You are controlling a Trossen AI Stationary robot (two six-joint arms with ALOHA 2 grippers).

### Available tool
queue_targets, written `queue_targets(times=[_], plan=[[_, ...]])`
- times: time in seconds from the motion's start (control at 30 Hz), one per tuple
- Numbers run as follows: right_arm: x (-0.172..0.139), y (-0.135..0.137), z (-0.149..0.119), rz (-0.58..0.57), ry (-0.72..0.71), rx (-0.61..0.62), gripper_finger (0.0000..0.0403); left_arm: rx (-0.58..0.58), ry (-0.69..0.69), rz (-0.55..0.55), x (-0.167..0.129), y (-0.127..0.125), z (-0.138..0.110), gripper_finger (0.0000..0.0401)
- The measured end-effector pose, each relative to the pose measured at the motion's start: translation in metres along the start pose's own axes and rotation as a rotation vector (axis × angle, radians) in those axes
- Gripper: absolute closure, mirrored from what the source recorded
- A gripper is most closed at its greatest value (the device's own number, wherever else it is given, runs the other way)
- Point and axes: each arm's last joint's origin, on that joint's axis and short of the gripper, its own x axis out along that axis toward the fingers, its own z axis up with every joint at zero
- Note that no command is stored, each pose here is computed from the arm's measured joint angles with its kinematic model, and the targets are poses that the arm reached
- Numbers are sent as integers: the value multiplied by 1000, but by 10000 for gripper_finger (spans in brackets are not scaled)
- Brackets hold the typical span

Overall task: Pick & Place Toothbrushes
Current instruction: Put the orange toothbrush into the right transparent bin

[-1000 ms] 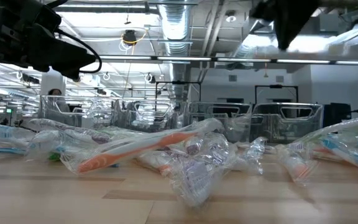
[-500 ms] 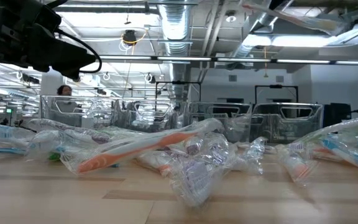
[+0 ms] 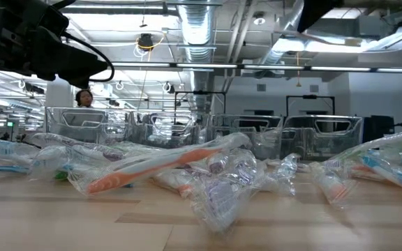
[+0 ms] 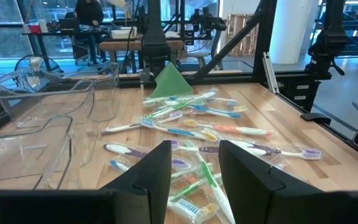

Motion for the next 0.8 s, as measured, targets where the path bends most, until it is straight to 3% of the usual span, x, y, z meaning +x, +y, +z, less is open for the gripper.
queue_targets(times=[0.33,0.53,0.8], plan=[[37,-39,10,-5,61,116,403,1,3,0,0,0,0,272],[81,-47,1,38,104,170,403,0,7,0,0,0,-1,272],[134,-53,-22,-4,221,216,403,1,8,0,0,0,-1,272]])
